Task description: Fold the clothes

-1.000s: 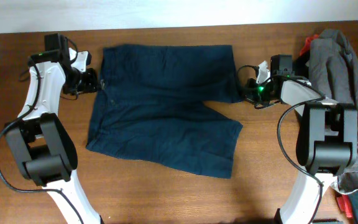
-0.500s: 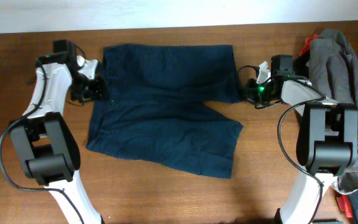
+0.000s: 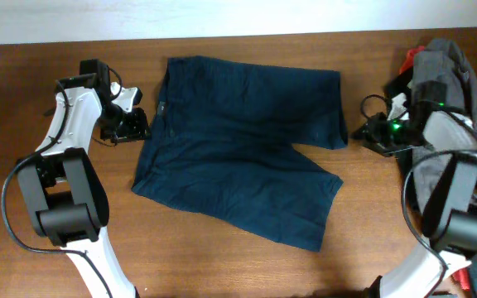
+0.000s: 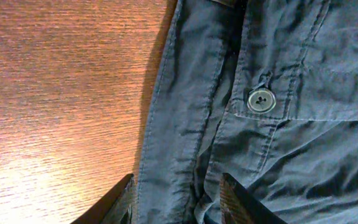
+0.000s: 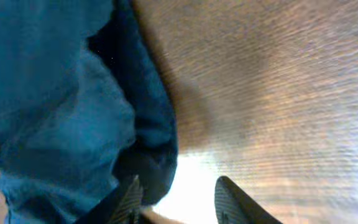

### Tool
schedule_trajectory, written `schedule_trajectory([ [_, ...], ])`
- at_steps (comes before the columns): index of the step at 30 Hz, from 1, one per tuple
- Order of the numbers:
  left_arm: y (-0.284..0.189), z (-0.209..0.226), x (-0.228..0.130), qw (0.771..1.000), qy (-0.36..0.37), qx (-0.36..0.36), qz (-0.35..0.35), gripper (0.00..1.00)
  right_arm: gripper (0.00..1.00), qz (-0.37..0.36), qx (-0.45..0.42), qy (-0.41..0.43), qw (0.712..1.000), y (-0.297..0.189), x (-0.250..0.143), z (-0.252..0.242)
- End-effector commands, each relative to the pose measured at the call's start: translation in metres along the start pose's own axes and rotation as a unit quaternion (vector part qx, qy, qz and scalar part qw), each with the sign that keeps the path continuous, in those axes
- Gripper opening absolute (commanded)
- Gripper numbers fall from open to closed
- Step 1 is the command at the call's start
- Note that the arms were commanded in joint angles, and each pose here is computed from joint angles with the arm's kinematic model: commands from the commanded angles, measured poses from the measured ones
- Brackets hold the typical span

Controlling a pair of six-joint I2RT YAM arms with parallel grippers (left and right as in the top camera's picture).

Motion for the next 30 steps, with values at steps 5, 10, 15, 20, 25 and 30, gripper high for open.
schedule_trajectory([
  [5,-0.01,-0.016,0.003,0.999,0.014,-0.039,-0.02,0.43,0.42,0.006,-0.005,-0.024,1.0,-0.009,-0.01,0.005],
  [10,-0.008,-0.029,0.002,0.993,0.079,-0.084,-0.03,0.43,0.42,0.03,-0.02,-0.008,0.999,-0.01,-0.021,-0.002],
  [15,0.003,-0.028,-0.003,0.992,0.084,-0.085,-0.028,0.43,0.42,0.052,-0.026,0.005,0.998,-0.011,-0.032,-0.004],
  [20,0.023,-0.036,-0.014,0.99,0.091,-0.103,-0.021,0.43,0.42,0.068,-0.03,-0.002,0.997,-0.012,-0.039,-0.007],
  [25,0.032,-0.047,-0.021,0.988,0.099,-0.115,-0.011,0.39,0.42,0.069,-0.03,-0.002,0.997,-0.013,-0.039,-0.008],
  [30,0.034,-0.055,-0.022,0.987,0.107,-0.117,-0.005,0.14,0.43,0.069,-0.031,-0.002,0.997,-0.013,-0.039,-0.009],
])
Point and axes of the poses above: each gripper's point midway between its finger pads, its own y axis out along the fingers, its own z axis along the line the jaws close on, x = y × z, the point moved 2 cm from there along -y, back along the fingers, and after that the axes turned 8 degrees about y, right-handed, at the moved point
